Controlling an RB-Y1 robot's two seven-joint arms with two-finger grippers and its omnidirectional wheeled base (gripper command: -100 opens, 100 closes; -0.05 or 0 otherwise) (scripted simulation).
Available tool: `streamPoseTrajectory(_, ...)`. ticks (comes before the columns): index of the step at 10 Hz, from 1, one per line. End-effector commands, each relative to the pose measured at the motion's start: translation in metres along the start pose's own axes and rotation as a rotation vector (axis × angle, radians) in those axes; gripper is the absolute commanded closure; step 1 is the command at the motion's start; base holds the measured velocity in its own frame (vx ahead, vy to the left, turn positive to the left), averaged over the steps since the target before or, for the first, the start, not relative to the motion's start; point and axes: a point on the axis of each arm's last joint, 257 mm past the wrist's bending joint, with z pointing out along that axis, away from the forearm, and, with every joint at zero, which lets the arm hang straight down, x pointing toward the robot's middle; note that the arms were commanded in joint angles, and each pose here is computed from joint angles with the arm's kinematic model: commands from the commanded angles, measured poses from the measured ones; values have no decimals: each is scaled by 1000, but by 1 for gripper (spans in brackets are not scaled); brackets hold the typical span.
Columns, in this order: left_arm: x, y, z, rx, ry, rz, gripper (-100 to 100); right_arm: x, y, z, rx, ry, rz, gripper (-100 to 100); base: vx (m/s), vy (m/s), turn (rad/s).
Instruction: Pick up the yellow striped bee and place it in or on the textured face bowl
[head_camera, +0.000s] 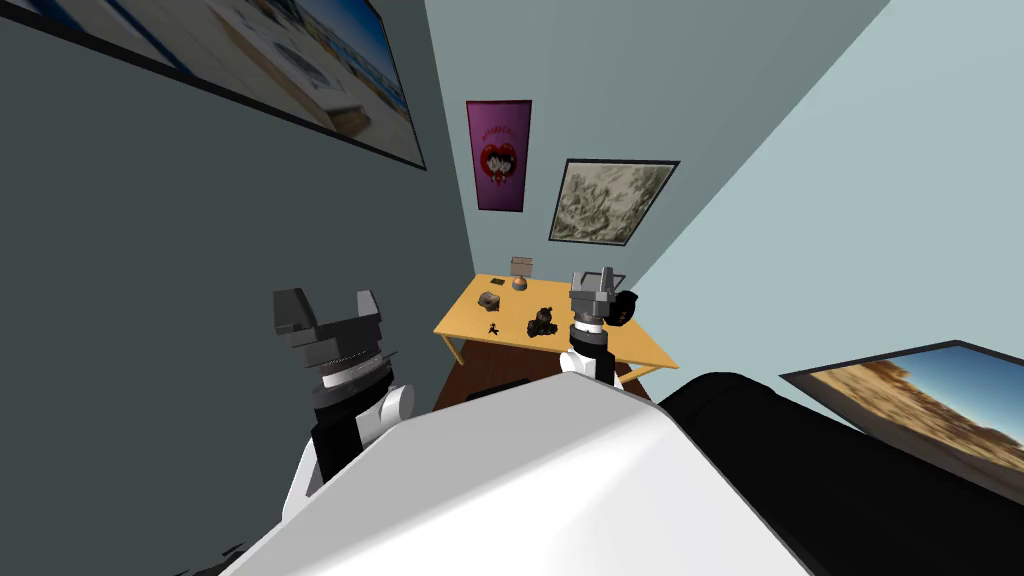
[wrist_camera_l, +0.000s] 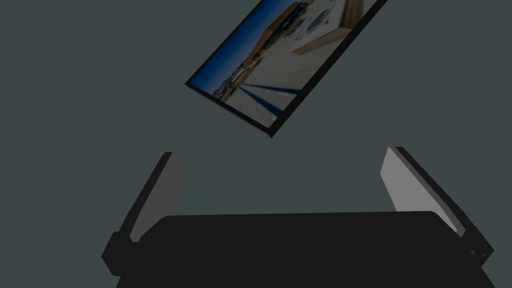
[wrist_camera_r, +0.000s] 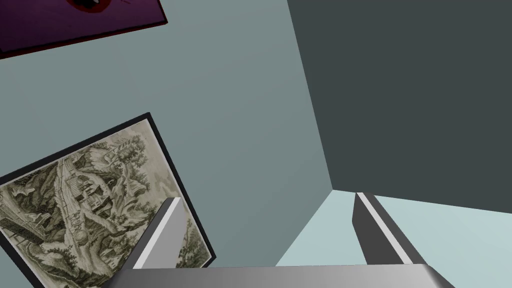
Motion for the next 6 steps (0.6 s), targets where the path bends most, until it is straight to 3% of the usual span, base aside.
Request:
streamPoseTrajectory(1,3,12,-1,-30,26,-7,-100,0,0,0,0,0,0,0,-3,-2,-44)
streamPoseTrajectory(6,6,78,-7,-192,82,-45,-100,0,0,0,0,0,0,0,1,8,-49)
